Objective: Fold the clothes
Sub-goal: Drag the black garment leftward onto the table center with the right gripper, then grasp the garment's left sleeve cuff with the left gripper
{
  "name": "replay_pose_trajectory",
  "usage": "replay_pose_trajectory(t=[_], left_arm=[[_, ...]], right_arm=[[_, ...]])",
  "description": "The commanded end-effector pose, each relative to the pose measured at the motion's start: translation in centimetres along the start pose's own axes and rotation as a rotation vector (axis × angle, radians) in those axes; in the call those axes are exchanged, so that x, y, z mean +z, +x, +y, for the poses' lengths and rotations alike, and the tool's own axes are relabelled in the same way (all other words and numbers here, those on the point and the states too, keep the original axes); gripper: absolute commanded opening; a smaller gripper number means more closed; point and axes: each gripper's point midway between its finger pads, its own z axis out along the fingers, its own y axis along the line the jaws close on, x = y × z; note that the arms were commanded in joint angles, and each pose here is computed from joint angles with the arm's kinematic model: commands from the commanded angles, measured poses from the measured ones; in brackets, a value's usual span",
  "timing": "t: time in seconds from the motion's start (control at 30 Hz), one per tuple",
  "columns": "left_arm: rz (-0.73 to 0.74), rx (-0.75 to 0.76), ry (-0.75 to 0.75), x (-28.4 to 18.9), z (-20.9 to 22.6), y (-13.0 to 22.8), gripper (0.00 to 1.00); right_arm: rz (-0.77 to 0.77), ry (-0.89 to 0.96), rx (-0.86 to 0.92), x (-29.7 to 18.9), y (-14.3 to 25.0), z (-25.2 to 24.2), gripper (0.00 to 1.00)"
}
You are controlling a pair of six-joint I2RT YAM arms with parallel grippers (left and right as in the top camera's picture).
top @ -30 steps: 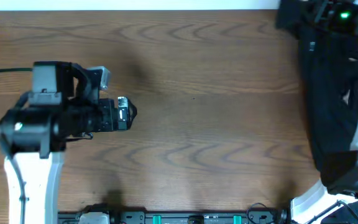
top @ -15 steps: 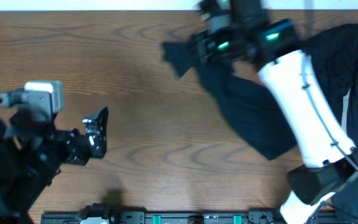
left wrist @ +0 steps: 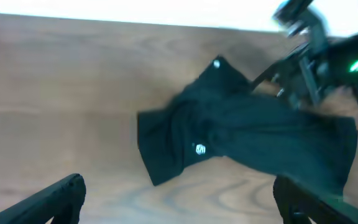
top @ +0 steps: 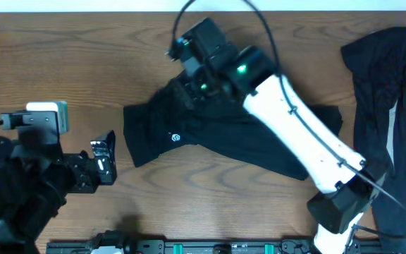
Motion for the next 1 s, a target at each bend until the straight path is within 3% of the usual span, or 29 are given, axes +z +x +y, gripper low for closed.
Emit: replay_pose_trajectory(t=[0.0, 0.13, 0.23, 0.3, 0.5, 0.97], left_arm=[[0.092, -0.023, -0.007, 2.0, 0.4, 0.8, 0.98], [0.231, -0.055, 0.108, 5.5, -1.1, 1.9, 0.98], [0.350, -0.066, 0.185, 8.7, -2.2, 2.9, 0.98], [0.429, -0.061, 0.202, 11.2, -2.7, 3.6, 0.99], [0.586, 0.044, 0.266, 19.2, -5.8, 5.1, 0.88], [0.833, 0.313, 0.060, 35.4, -8.0, 14.3, 0.77]], right_arm=[[-0.022, 0.146, 0.201, -1.9, -0.3, -7.6, 0.54], [0.002, 0.207, 0.389, -3.2, 1.0, -13.6, 0.73], [0.016, 0.199, 0.477, -3.9, 1.9, -16.5, 0.79], [0.019, 0.195, 0.539, -4.5, 2.5, -18.3, 0.79], [0.041, 0.224, 0.637, -5.9, 4.4, -21.8, 0.79], [0.126, 0.288, 0.692, -6.0, 7.5, -24.2, 0.82]])
